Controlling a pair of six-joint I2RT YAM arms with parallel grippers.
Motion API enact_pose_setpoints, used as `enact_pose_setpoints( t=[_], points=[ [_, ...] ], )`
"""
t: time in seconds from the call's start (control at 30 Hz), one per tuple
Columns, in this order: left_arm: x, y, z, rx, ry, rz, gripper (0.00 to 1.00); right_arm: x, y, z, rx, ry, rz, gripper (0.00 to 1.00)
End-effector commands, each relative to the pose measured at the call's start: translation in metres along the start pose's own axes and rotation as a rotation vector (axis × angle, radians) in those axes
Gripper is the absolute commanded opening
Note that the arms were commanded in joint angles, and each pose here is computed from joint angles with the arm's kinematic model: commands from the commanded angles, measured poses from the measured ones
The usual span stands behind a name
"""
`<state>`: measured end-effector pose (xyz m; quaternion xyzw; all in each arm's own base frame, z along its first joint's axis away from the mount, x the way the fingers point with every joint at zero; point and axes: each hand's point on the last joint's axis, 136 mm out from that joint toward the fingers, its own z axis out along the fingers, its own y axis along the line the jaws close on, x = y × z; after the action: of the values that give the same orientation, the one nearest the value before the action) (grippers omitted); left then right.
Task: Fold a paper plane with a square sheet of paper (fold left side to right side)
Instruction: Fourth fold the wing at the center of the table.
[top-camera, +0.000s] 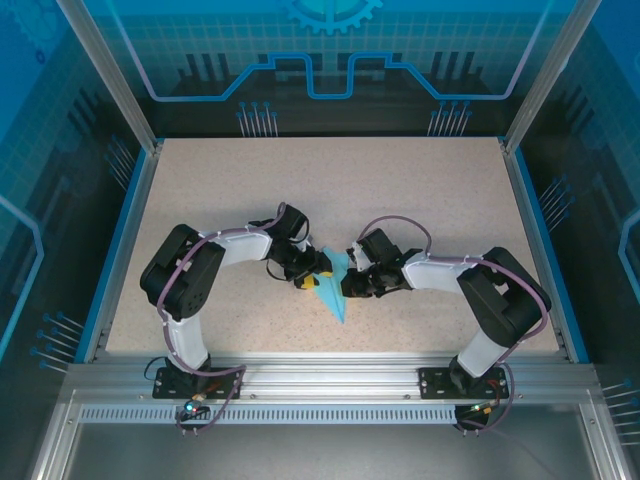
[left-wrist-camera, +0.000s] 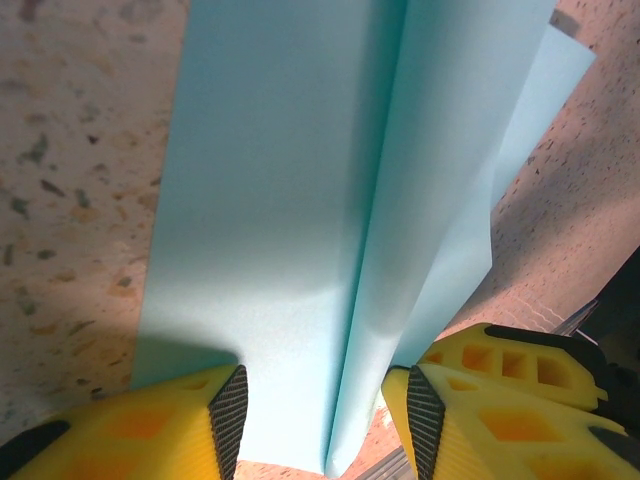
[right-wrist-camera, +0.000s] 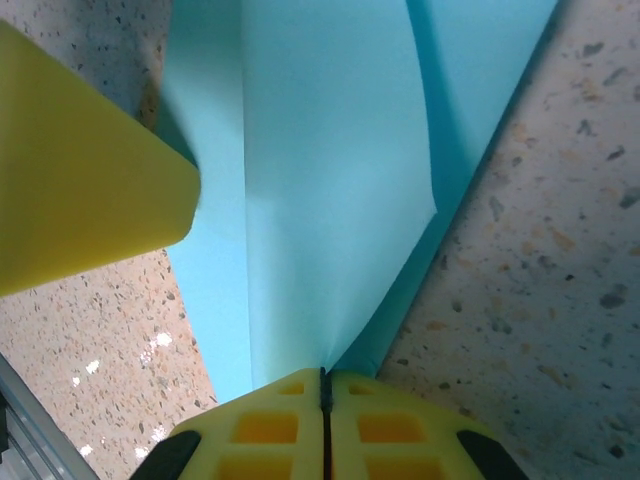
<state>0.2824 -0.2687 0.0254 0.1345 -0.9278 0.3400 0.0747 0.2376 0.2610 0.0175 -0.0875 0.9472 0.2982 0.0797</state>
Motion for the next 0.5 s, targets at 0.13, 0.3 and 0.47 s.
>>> enact_pose_setpoints(
  t=[0.13,0.3,0.47],
  points=[
    [0.0047,0.0191,0.0034,-0.082,0.006,-0.018,0.51,0.0006,-0.0095,0.0035,0.034,0.029,0.012,0.08],
    [0.0052,0.0200,0.0037,-0.083,0.007,-0.019,0.51,0.0014,-0.0119,0.0063,0.044,0.033,0.016,0.08],
    [0.0048,0.0200,0.0033,-0.083,0.006,-0.020,0.51,0.0017,-0.0124,0.0070,0.055,0.045,0.008,0.08]
  ],
)
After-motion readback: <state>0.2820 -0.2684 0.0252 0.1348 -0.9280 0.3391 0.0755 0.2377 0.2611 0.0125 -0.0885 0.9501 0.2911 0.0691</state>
